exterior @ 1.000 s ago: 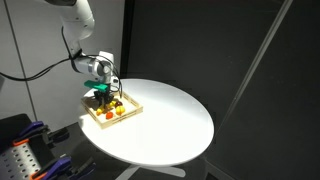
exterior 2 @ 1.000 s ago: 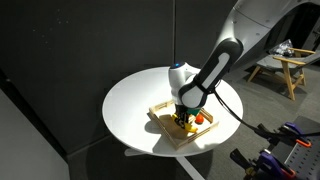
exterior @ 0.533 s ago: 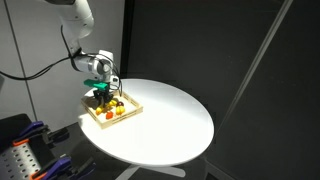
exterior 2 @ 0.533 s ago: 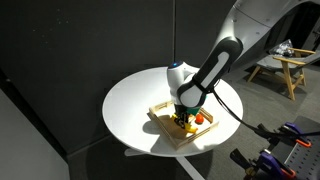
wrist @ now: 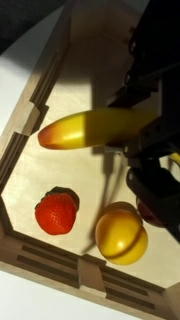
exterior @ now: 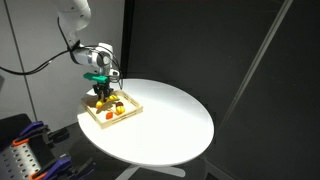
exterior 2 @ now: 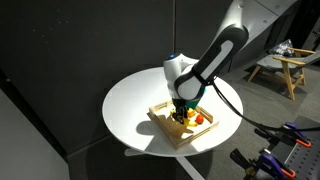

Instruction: Remove the banana from the box

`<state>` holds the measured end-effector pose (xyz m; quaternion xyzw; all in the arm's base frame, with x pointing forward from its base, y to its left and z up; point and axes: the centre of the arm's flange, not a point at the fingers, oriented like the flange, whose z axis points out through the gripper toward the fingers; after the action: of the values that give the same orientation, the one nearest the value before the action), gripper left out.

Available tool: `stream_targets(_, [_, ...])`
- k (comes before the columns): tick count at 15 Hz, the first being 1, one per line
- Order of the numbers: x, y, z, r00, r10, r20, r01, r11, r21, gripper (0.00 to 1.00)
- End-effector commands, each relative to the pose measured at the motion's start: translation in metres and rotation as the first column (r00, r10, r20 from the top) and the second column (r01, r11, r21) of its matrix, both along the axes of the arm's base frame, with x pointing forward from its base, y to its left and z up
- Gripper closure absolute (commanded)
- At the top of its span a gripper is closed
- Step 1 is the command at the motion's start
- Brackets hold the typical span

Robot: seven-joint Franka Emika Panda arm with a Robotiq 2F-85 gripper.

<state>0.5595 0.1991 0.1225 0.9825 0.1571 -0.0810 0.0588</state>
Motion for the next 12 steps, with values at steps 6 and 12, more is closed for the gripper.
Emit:
stream_targets(6, [-0.008, -0.017, 0.064, 0.999, 0.015, -0.028, -0.016, 0.999, -0.035, 0.86])
stream_targets(12, [-0.020, -0.045, 0.099, 1.000, 0.003, -0.013, -0.003, 1.000, -0.023, 0.86])
